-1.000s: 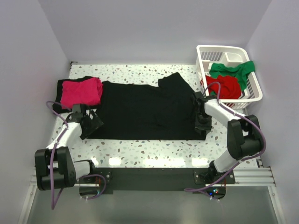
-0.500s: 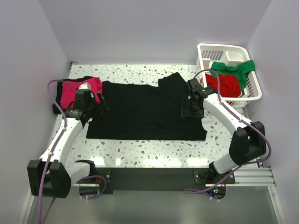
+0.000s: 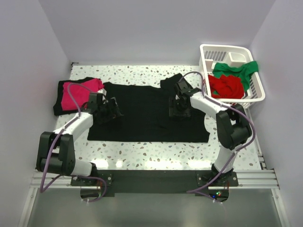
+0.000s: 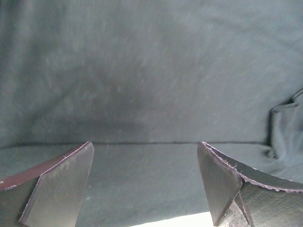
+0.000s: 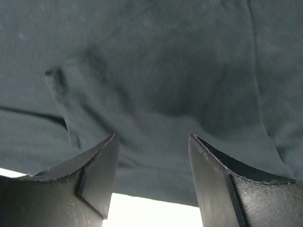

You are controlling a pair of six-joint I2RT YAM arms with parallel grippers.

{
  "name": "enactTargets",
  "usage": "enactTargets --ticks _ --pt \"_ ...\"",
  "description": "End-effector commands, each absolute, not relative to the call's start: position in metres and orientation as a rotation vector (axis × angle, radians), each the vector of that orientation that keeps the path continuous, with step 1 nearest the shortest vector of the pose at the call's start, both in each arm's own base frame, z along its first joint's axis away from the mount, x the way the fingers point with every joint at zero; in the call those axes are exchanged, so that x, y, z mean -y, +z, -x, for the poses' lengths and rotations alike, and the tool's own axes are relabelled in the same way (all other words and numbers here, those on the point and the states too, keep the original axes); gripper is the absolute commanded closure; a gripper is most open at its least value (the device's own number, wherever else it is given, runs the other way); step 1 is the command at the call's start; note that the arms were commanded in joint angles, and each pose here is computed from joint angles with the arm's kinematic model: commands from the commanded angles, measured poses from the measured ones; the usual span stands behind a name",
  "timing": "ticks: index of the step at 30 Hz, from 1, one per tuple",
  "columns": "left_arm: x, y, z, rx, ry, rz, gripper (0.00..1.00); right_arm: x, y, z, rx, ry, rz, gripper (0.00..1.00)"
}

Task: Fold and stack the t-shirts
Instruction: Fold the tshirt

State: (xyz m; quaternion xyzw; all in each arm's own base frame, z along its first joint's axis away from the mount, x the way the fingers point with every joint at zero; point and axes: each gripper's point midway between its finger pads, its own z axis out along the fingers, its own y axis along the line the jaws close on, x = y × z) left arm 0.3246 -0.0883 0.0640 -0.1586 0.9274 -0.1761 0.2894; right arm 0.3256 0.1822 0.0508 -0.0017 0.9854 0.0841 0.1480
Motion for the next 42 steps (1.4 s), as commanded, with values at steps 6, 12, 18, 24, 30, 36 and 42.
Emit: enactTargets --ticks 6,12,18,24,30,36,42 --pt "0.075 0.02 -0.287 -2.582 -0.368 0.585 0.0 -0.177 0.012 -0.307 -2.893 0.232 -0.019 0.36" --pt "0.074 0.0 -0.248 -2.655 -0.355 0.768 0.0 -0.155 -0.002 -0.263 -3.018 0.137 -0.108 0.36" --pt "0.069 0.009 -0.214 -2.598 -0.36 0.921 0.0 -0.136 -0.004 -0.217 -3.106 0.08 -0.173 0.36" --pt "0.072 0.028 -0.195 -2.535 -0.429 1.001 0.0 -0.127 -0.001 -0.178 -3.151 0.09 -0.215 0.36" --pt "0.066 0.06 -0.191 -2.455 -0.432 0.989 0.0 -0.121 0.011 -0.156 -3.133 0.122 -0.239 0.35" --pt "0.064 0.097 -0.223 -2.371 -0.437 0.857 0.0 -0.129 0.041 -0.178 -3.049 0.19 -0.129 0.32" --pt "0.082 0.12 -0.27 -2.279 -0.562 0.711 0.03 -0.144 0.081 -0.227 -2.898 0.223 -0.062 0.3"
